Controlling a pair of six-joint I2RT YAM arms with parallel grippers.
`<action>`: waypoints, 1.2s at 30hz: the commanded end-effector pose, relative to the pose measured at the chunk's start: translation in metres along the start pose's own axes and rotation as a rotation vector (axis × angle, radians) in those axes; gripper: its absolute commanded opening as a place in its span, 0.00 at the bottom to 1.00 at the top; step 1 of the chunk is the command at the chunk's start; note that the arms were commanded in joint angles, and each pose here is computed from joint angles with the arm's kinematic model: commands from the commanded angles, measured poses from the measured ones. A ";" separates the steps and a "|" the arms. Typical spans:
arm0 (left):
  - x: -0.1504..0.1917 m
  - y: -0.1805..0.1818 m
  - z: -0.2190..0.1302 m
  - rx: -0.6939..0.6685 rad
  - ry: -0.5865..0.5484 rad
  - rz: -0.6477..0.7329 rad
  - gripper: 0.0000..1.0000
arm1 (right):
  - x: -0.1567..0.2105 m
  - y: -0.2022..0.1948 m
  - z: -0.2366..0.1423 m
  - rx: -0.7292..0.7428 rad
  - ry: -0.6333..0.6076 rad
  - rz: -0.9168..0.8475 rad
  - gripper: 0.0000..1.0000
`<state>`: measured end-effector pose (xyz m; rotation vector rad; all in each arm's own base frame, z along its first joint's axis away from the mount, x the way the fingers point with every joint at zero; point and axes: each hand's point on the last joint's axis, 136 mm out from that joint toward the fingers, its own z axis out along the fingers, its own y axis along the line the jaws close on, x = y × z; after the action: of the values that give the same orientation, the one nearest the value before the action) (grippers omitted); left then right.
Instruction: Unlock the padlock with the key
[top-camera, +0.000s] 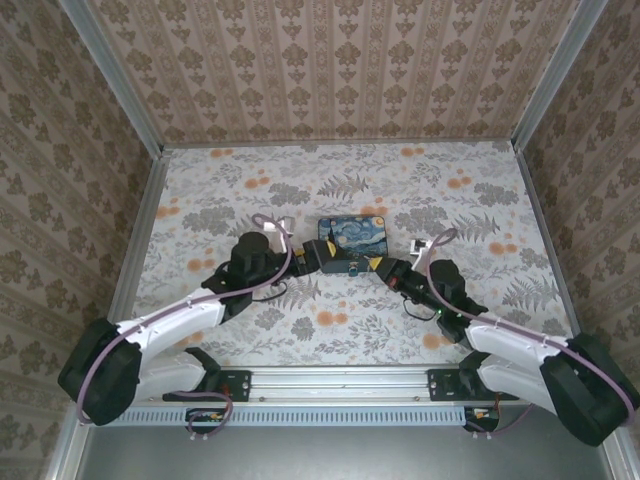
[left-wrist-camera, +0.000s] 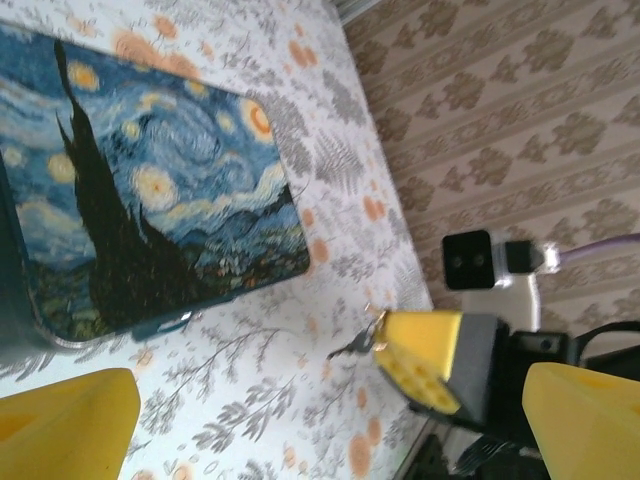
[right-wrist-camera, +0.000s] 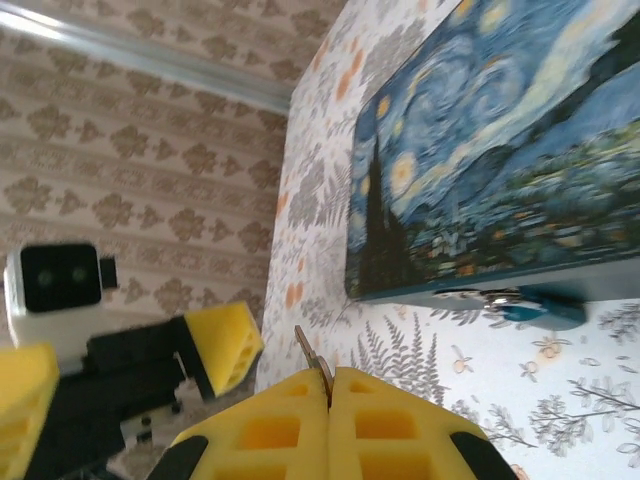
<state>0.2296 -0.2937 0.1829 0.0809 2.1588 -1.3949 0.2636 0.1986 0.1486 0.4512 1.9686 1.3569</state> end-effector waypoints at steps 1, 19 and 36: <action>0.016 0.017 0.002 -0.116 0.011 0.070 1.00 | -0.016 0.000 -0.008 0.041 -0.091 0.036 0.00; 0.050 0.062 0.046 -0.258 -0.006 0.221 1.00 | -0.040 -0.012 -0.001 0.158 -0.127 0.011 0.00; 0.083 0.067 0.108 -0.147 0.189 0.261 0.98 | -0.068 -0.026 0.040 0.162 -0.044 -0.030 0.00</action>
<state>0.2274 -0.3647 0.0565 0.3851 2.3309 -1.0790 0.3305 0.1678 0.1228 0.6004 2.0966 1.1176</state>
